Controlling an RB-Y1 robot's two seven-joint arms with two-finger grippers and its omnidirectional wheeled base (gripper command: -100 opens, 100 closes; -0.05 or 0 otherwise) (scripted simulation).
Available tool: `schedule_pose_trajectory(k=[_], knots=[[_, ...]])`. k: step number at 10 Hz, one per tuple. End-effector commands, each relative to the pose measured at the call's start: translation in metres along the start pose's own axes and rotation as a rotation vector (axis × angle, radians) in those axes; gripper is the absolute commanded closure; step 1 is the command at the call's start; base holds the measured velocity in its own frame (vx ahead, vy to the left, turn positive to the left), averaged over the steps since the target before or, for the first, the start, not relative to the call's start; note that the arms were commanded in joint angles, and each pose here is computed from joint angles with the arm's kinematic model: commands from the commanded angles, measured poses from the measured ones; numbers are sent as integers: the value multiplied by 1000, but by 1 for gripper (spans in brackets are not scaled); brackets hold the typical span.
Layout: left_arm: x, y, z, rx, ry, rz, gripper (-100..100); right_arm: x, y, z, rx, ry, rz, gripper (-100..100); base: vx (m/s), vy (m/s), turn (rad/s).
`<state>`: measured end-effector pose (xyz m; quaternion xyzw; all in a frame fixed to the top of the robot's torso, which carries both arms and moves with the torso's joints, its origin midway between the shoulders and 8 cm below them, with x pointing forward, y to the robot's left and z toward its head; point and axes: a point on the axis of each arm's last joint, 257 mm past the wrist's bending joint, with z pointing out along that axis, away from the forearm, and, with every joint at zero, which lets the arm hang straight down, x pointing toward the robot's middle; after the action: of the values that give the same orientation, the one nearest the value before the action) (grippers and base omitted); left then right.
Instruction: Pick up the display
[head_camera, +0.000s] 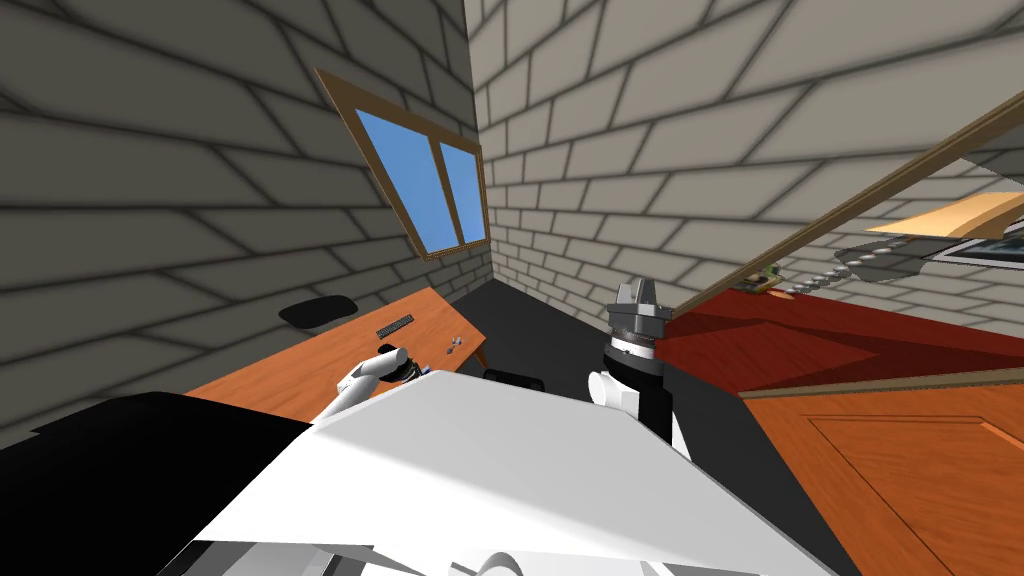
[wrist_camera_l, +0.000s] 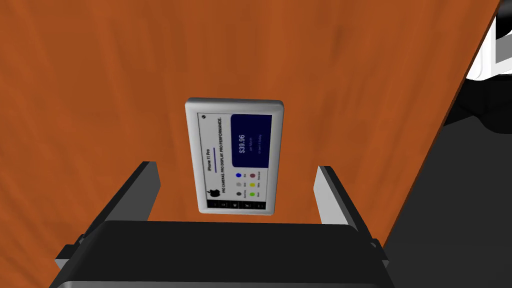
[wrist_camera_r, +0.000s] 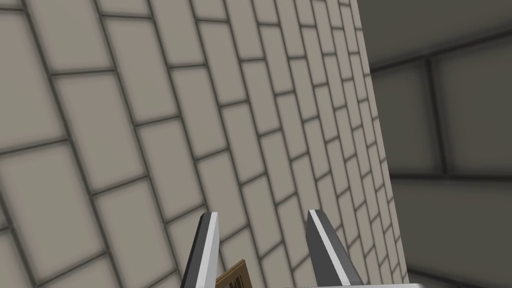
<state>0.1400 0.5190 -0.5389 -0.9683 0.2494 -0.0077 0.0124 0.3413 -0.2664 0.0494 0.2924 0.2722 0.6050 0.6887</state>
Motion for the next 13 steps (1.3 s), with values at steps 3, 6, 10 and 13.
schedule_pose_trajectory(k=[3,6,10,13], knots=[[1,5,7,-2,0,2,100,0,0,0,0,0,0,0,11,18,2],[1,5,7,-3,0,2,100,0,0,0,0,0,0,0,0,0,0],[0,-7,-9,2,0,-1,100,0,0,0,0,0,0,0,-8,-17,-6],[0,-8,-10,3,0,-1,0,0,0,0,0,0,0,0,-11,-18,-1]])
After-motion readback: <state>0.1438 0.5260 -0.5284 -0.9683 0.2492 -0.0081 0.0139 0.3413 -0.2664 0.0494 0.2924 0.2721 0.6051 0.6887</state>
